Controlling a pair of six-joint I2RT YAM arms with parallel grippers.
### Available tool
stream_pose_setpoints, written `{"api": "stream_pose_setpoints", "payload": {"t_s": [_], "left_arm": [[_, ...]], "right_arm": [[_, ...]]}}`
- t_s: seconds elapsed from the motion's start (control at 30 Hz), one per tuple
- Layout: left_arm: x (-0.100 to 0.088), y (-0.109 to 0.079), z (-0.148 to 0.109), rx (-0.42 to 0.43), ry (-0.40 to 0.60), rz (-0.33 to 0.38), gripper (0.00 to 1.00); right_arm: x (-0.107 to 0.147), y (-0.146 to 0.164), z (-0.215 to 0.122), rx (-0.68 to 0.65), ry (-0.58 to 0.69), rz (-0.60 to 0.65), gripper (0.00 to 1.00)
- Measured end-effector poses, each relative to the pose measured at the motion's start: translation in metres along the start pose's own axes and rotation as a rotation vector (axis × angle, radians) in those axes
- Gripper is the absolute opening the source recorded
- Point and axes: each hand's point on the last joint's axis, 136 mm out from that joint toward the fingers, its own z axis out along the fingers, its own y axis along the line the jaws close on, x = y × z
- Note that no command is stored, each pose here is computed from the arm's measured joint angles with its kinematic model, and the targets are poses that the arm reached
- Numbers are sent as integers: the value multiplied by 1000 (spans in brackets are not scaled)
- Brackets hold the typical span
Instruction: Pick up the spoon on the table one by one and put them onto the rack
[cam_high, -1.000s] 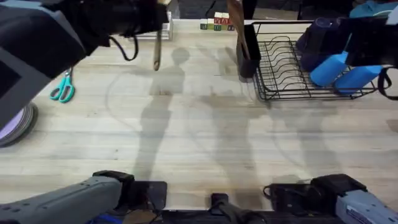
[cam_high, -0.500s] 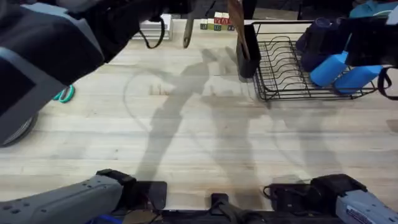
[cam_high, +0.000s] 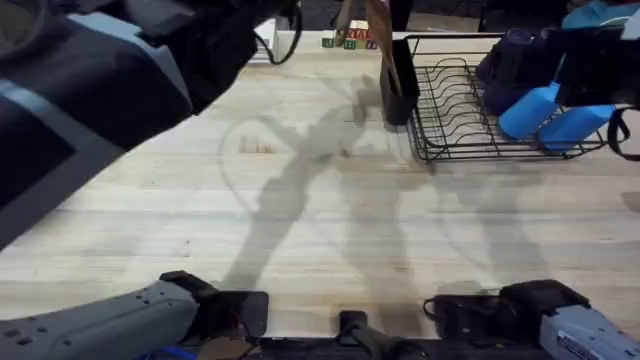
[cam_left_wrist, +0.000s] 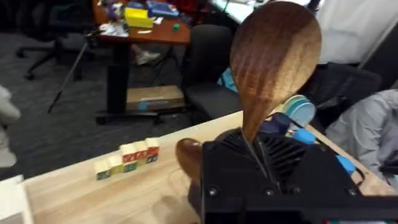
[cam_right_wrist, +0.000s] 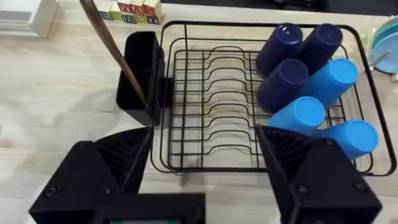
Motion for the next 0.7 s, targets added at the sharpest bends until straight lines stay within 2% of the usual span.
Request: {"api": "stream_pose_setpoints", "payload": {"t_s": [0.37, 0.53, 0.7], "left_arm": [[-7, -50, 12, 127, -73, 45, 44], [11, -72, 31, 187, -75, 85, 44], [34, -82, 51, 221, -60, 102, 44]], "right_arm": [[0, 0, 0, 0, 0, 0, 992], [0, 0, 0, 0, 0, 0, 992], [0, 0, 0, 1, 0, 0, 992]]}}
